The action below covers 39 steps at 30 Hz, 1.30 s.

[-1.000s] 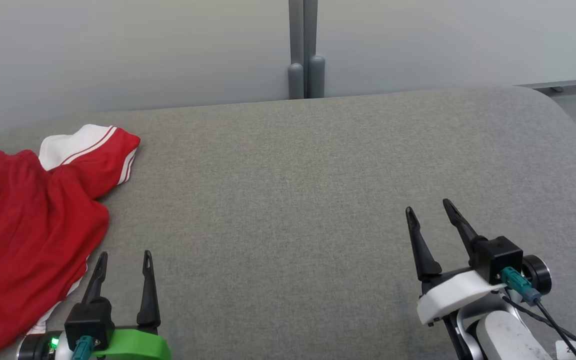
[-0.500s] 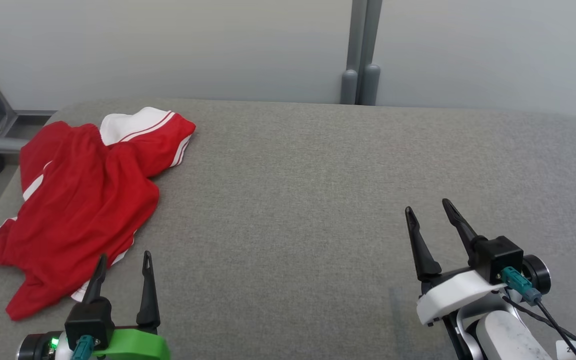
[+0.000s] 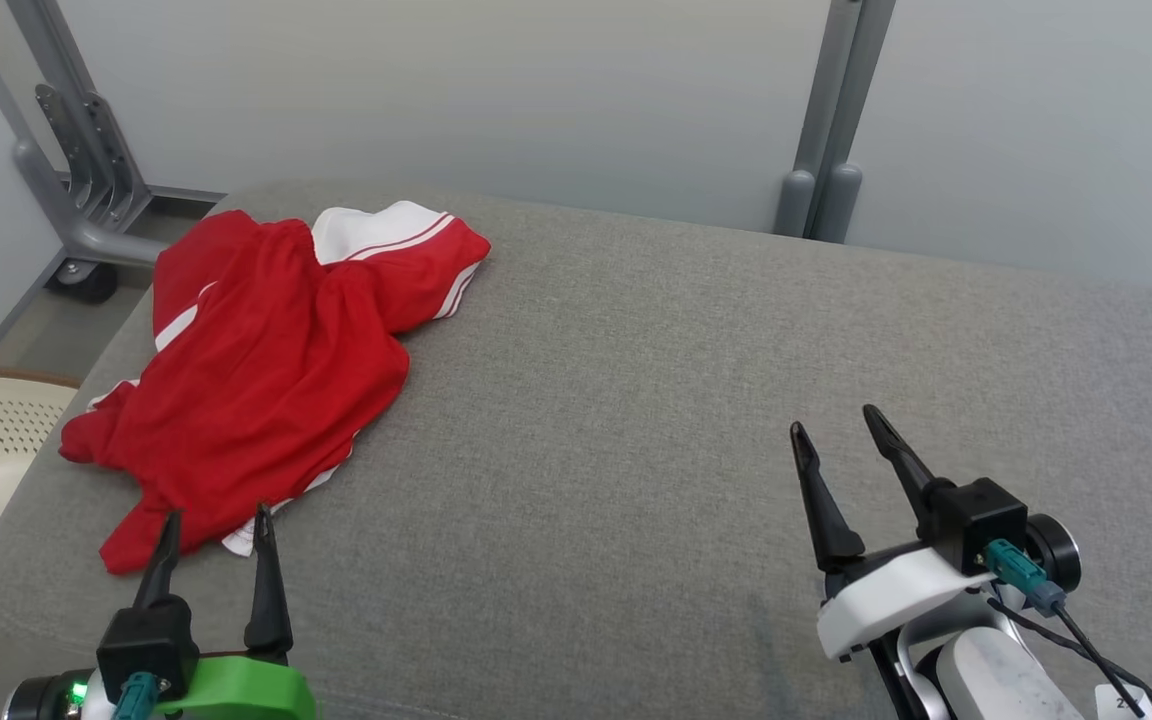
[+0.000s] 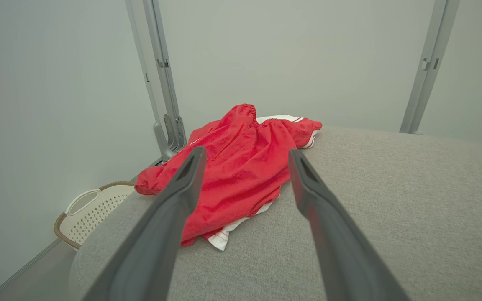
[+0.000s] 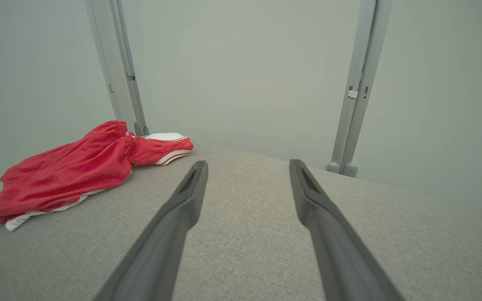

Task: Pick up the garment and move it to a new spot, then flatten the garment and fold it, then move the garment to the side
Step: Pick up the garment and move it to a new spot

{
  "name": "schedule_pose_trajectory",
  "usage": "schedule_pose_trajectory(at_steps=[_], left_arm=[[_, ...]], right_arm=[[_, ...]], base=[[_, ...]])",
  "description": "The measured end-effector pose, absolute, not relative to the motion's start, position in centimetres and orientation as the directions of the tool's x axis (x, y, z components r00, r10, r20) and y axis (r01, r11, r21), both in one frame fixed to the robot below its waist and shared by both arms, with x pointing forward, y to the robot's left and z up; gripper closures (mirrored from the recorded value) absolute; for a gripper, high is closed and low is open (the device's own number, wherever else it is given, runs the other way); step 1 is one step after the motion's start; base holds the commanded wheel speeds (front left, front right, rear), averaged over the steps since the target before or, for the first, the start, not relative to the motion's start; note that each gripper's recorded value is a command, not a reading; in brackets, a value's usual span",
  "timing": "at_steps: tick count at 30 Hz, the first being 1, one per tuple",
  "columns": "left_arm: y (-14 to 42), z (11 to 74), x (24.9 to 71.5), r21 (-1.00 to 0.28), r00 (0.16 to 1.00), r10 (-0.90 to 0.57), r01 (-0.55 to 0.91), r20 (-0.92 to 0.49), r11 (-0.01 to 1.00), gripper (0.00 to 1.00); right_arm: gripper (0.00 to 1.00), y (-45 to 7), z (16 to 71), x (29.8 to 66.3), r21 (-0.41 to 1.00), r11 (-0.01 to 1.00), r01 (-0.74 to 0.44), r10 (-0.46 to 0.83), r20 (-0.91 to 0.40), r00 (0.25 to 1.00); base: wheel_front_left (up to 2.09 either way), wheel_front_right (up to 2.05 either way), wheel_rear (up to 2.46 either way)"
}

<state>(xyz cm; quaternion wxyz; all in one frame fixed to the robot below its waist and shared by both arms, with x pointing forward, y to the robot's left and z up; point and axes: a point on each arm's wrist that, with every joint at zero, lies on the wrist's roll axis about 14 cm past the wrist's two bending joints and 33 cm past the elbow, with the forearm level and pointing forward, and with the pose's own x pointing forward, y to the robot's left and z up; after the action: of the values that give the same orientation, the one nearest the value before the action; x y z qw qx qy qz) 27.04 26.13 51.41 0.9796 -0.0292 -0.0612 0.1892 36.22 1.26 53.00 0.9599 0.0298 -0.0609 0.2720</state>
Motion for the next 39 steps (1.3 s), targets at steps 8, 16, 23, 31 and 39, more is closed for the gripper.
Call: schedule_pose_trajectory(at_steps=[8, 16, 23, 31, 39], left_arm=[[26.6, 51.6, 26.5, -0.088, 0.913, 0.392, -0.384, 0.116, 0.919, 0.00], [26.7, 51.5, 26.5, -0.089, 0.912, 0.395, -0.387, 0.113, 0.918, 0.00], [26.8, 52.5, 28.0, -0.038, 0.929, 0.349, -0.347, 0.126, 0.937, 0.00], [28.8, 56.3, 31.9, -0.027, 0.926, 0.344, -0.344, 0.159, 0.939, 0.00], [30.9, 56.8, 37.1, -0.073, 0.937, 0.347, -0.344, 0.026, 0.936, 0.00]], right_arm=[[0.00, 1.8, 53.1, 35.9, 0.022, 0.840, -0.542, 0.535, 0.136, 0.834], [0.00, 1.9, 52.9, 35.9, 0.025, 0.839, -0.544, 0.537, 0.130, 0.834], [0.00, 2.0, 52.2, 36.1, 0.022, 0.834, -0.551, 0.546, 0.113, 0.830], [0.00, 2.7, 51.8, 36.8, 0.017, 0.817, -0.577, 0.572, 0.105, 0.813], [0.00, 2.7, 51.2, 38.9, 0.010, 0.808, -0.589, 0.585, 0.102, 0.805]], base=[[0.00, 0.00, 0.00], [0.00, 0.00, 0.00], [0.00, 0.00, 0.00], [0.00, 0.00, 0.00], [0.00, 0.00, 0.00]])
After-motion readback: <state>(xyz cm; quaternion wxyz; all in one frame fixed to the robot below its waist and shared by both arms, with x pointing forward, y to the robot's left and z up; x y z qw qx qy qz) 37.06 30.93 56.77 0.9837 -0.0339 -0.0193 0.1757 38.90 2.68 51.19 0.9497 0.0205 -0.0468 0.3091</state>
